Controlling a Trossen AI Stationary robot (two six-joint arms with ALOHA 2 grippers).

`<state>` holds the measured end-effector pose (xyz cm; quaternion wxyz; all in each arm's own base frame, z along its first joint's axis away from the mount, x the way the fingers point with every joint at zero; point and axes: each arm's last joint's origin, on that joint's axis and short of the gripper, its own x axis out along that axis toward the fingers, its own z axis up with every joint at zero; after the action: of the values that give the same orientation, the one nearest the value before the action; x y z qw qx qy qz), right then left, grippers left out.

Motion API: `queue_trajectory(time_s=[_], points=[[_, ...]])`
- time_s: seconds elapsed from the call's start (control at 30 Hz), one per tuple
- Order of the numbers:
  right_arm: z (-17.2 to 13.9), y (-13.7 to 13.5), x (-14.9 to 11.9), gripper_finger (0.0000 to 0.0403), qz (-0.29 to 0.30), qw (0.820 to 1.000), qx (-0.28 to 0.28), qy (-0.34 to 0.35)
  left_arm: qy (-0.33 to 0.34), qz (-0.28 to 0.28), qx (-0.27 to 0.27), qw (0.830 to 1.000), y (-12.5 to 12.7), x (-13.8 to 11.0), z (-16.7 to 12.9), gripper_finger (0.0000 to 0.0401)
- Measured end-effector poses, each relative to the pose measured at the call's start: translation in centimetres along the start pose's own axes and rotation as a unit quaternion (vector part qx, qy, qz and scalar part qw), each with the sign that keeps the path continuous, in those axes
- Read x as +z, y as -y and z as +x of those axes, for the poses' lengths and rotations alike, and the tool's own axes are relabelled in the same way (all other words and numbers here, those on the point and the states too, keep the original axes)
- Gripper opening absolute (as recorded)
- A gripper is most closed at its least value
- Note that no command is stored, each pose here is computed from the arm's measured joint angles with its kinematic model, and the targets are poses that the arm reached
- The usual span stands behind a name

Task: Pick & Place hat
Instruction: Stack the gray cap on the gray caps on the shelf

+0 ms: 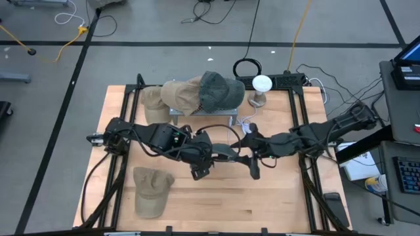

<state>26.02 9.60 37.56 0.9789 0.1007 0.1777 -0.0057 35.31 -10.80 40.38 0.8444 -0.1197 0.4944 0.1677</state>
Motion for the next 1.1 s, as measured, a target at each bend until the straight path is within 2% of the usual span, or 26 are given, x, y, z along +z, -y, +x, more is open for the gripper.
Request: queue_trajectory(time_s=[0.3, 0.5, 0.6, 0.77, 0.97, 1.1], points=[[2.8, -0.5, -1.6, 0.0196, -0.013, 0.999, -0.018, -0.038, 0.004, 0.005, -0.019, 1.0, 0.1, 0.3, 0.1, 0.0009], [3.2, -0.5, -1.9, 0.0193, -0.016, 0.999, -0.029, -0.042, 0.0, 0.021, -0.024, 0.999, 0.4, 0.1, 0.0, 0.0009], [3.2, -0.5, -1.8, 0.0158, -0.012, 0.999, -0.029, -0.041, 0.0, 0.022, -0.027, 0.999, 0.4, 0.1, 0.0, 0.001], [3.2, -0.4, -1.9, 0.0026, -0.014, 0.999, -0.03, -0.042, 0.013, 0.028, -0.041, 0.999, 0.8, 0.3, -0.1, 0.0017], [2.8, -0.4, -1.7, 0.0007, -0.004, 0.999, -0.034, -0.037, 0.013, 0.026, -0.052, 0.998, 0.9, 0.3, -0.1, 0.0014], [0.7, -0.2, -0.9, 0.0005, -0.011, 0.999, -0.027, -0.022, 0.021, 0.04, -0.073, 0.996, 0.8, 0.3, -1.0, 0.0063]])
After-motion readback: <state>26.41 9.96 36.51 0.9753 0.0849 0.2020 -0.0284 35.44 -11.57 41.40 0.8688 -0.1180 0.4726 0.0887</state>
